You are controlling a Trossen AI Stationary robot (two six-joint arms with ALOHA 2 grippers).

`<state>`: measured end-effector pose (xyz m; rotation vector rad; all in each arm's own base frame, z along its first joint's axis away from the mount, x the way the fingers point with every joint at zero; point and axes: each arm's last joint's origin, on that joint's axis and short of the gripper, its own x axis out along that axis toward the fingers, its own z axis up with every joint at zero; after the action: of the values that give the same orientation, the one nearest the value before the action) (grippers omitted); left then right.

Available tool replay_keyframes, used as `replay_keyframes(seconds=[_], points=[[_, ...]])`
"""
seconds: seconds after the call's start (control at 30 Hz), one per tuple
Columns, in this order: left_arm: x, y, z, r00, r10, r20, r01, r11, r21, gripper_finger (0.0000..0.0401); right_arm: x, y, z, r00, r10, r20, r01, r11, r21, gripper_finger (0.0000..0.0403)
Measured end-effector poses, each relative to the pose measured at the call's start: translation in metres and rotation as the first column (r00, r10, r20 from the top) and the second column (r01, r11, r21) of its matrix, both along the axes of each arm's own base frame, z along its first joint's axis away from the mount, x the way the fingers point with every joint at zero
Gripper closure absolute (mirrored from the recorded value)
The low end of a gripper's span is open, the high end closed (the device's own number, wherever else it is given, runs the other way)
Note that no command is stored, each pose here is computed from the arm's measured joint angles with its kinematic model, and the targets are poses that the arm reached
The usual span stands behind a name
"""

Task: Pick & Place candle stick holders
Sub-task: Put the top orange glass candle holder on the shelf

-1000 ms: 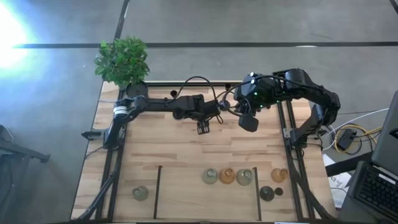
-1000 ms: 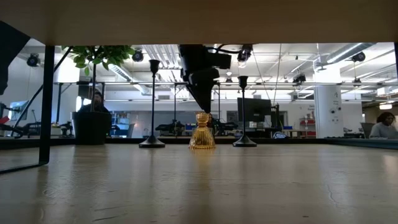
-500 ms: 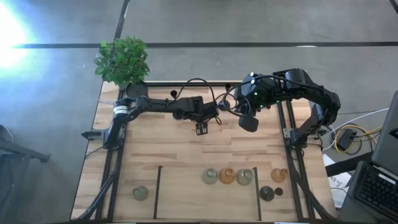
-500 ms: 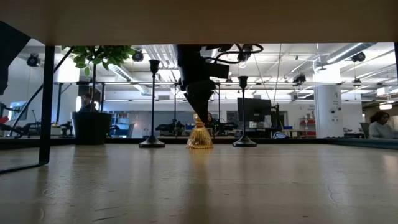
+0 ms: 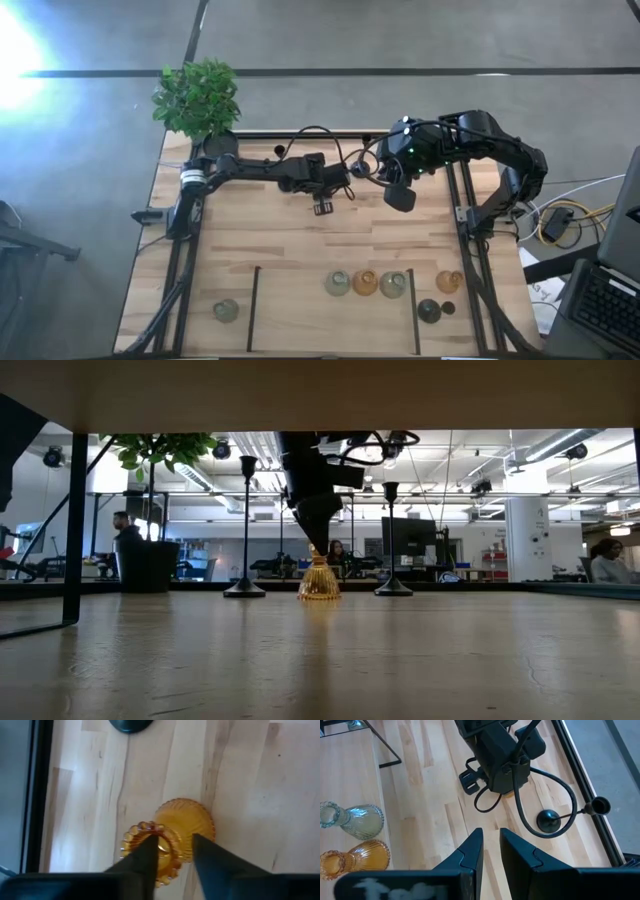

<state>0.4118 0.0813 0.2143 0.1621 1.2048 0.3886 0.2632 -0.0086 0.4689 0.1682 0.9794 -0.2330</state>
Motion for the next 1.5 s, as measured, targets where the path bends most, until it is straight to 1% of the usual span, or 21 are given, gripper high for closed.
replay_keyframes(seconds=[0.1,0.3,0.5,0.63,0.73,0.8,0.93,1.03,1.13,1.23,1.27,1.33,1.4,1.43,1.5], points=[[-0.001,-0.001,0.001,1.0,0.004,0.0,-0.004,1.0,-0.008,0.0365,0.0,0.0,0.0,1.0,0.0,0.0,0.0,1.0,0.0,0.0346],[-0.001,-0.001,0.006,1.0,0.001,0.0,-0.001,1.0,-0.011,0.0366,0.0,0.0,0.0,1.0,0.001,0.0,-0.001,1.0,0.001,0.0346],[-0.004,-0.007,0.02,0.999,-0.031,-0.033,0.028,0.997,-0.067,0.0366,0.0,0.0,0.0,1.0,0.001,0.0,-0.001,1.0,0.0,0.0346],[-0.011,-0.011,0.047,0.998,-0.069,-0.009,0.068,0.994,-0.086,0.0366,0.0,0.0,0.0,1.0,0.001,0.0,-0.001,1.0,0.0,0.0346],[-0.018,-0.016,0.064,0.994,-0.105,-0.022,0.102,0.991,-0.082,0.0366,0.0,0.0,0.0,1.0,0.002,0.0,-0.002,1.0,-0.001,0.0346],[-0.024,-0.021,0.076,0.991,-0.132,-0.016,0.129,0.986,-0.109,0.0366,0.0,0.0,0.0,1.0,0.004,0.0,-0.004,1.0,-0.001,0.0346],[-0.046,-0.034,0.107,0.978,-0.205,0.034,0.208,0.958,-0.196,0.0366,0.0,0.0,0.0,1.0,0.004,-0.002,-0.004,1.0,-0.009,0.0346],[-0.065,-0.05,0.13,0.956,-0.287,0.057,0.292,0.935,-0.201,0.0366,0.0,-0.001,0.0,1.0,-0.006,-0.002,0.006,1.0,-0.028,0.0346],[-0.088,-0.068,0.149,0.925,-0.377,0.041,0.378,0.906,-0.193,0.0366,0.0,-0.001,0.0,1.0,-0.006,-0.004,0.006,0.999,-0.05,0.0346],[-0.108,-0.086,0.169,0.872,-0.486,0.056,0.487,0.855,-0.177,0.0366,0.0,-0.002,0.0,1.0,-0.004,-0.002,0.004,0.998,-0.061,0.0346],[-0.114,-0.093,0.174,0.847,-0.529,0.051,0.529,0.832,-0.166,0.0366,0.0,-0.003,0.0,1.0,-0.002,0.0,0.002,0.998,-0.064,0.0346],[-0.124,-0.107,0.181,0.783,-0.62,0.055,0.62,0.769,-0.153,0.0366,0.001,-0.004,0.001,1.0,-0.002,0.003,0.002,0.998,-0.067,0.0346],[-0.131,-0.119,0.186,0.703,-0.708,0.068,0.709,0.691,-0.138,0.0366,0.001,-0.005,0.001,1.0,-0.001,0.006,0.001,0.997,-0.072,0.0346],[-0.134,-0.124,0.188,0.667,-0.742,0.07,0.744,0.656,-0.13,0.0366,0.001,-0.005,0.001,1.0,-0.001,0.007,0.002,0.997,-0.072,0.0346],[-0.138,-0.134,0.19,0.608,-0.791,0.063,0.792,0.6,-0.109,0.0366,0.001,-0.006,0.001,1.0,-0.003,0.009,0.004,0.997,-0.075,0.0346]])
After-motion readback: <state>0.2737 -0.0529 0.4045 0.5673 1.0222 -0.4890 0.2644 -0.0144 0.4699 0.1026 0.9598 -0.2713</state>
